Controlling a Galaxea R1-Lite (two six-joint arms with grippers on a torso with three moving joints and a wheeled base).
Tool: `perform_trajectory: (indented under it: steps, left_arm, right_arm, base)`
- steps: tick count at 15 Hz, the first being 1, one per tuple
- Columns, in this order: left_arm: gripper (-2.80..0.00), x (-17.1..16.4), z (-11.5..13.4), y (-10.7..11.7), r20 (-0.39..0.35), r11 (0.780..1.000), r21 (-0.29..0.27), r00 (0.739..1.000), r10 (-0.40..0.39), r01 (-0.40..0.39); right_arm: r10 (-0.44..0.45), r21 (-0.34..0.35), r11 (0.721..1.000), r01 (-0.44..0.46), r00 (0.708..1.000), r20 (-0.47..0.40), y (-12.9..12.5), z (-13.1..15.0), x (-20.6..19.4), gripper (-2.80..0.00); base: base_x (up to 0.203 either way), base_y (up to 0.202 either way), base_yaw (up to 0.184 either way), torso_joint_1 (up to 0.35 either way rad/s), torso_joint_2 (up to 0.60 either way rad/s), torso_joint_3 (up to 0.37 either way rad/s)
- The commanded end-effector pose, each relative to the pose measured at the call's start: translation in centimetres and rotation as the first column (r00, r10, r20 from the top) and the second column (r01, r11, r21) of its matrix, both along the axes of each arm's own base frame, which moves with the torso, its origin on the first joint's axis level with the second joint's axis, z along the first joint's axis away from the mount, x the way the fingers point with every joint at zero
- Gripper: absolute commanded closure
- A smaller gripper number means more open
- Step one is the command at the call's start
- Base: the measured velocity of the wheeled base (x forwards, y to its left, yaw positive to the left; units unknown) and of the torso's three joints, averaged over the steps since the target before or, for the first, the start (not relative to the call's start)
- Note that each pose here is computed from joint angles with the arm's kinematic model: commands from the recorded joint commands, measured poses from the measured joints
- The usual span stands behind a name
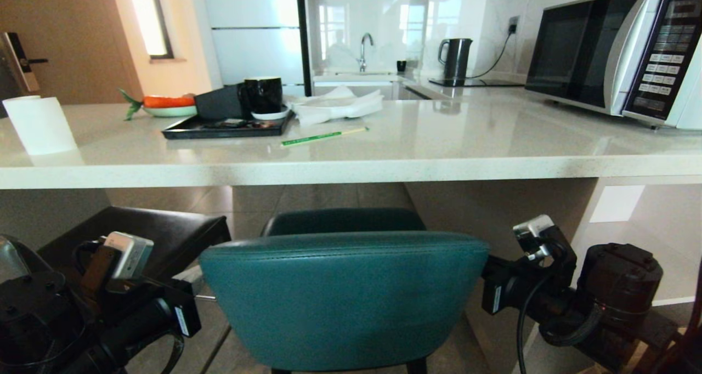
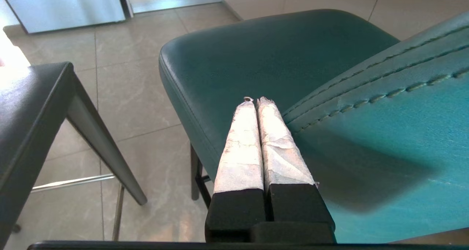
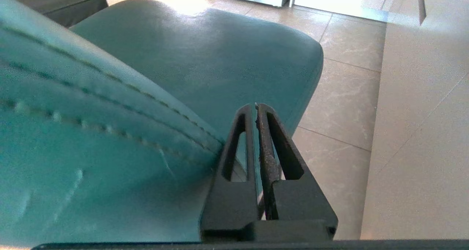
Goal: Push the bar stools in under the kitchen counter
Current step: Pull the blue chair out from under the dining table
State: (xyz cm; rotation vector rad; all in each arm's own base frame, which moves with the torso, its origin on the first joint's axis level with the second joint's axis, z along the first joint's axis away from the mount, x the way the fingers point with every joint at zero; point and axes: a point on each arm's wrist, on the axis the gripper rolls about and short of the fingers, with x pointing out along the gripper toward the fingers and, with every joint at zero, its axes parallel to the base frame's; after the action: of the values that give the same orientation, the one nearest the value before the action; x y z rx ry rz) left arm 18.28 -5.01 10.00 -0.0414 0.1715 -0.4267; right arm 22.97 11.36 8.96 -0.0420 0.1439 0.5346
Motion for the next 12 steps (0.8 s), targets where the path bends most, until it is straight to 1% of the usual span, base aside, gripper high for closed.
perform_trajectory:
  steps: [1, 2, 3, 5, 12]
  left_arm:
    - [0.00, -0.2, -0.1, 0.0, -0.005, 1.000, -0.001, 1.000, -0.005, 0.005]
    - [0.00, -0.1, -0.1, 0.0, -0.007, 1.000, -0.001, 1.000, -0.005, 0.005]
    - [0.00, -0.1, -0.2, 0.0, -0.012, 1.000, 0.000, 1.000, -0.005, 0.005]
    - [0.00, -0.1, -0.2, 0.0, -0.013, 1.000, -0.001, 1.000, -0.006, 0.006]
    - [0.00, -0.2, -0.1, -0.1, -0.003, 1.000, -0.002, 1.000, -0.012, 0.012]
  right_arm:
    - [0.044, 0.004, 0.999, -0.044, 0.999, 0.007, 1.2, -0.1, -0.1, 0.00]
    - [0.060, 0.007, 0.998, -0.060, 0.998, 0.011, 1.8, 0.0, -0.4, 0.00]
    - [0.053, 0.007, 0.999, -0.053, 0.998, 0.015, 2.3, 0.1, -0.6, 0.00]
    - [0.064, 0.014, 0.998, -0.064, 0.998, 0.011, 2.6, 0.2, -1.1, 0.00]
    - [0.049, 0.017, 0.999, -0.050, 0.999, 0.014, 2.6, 0.4, -1.6, 0.00]
  base:
    - [0.000, 0.000, 0.000, 0.000, 0.00, 0.000]
    - [0.000, 0.000, 0.000, 0.000, 0.00, 0.000]
    - [0.000, 0.000, 0.000, 0.000, 0.00, 0.000]
    - [0.000, 0.000, 0.000, 0.000, 0.00, 0.000]
    - [0.000, 0.000, 0.000, 0.000, 0.00, 0.000]
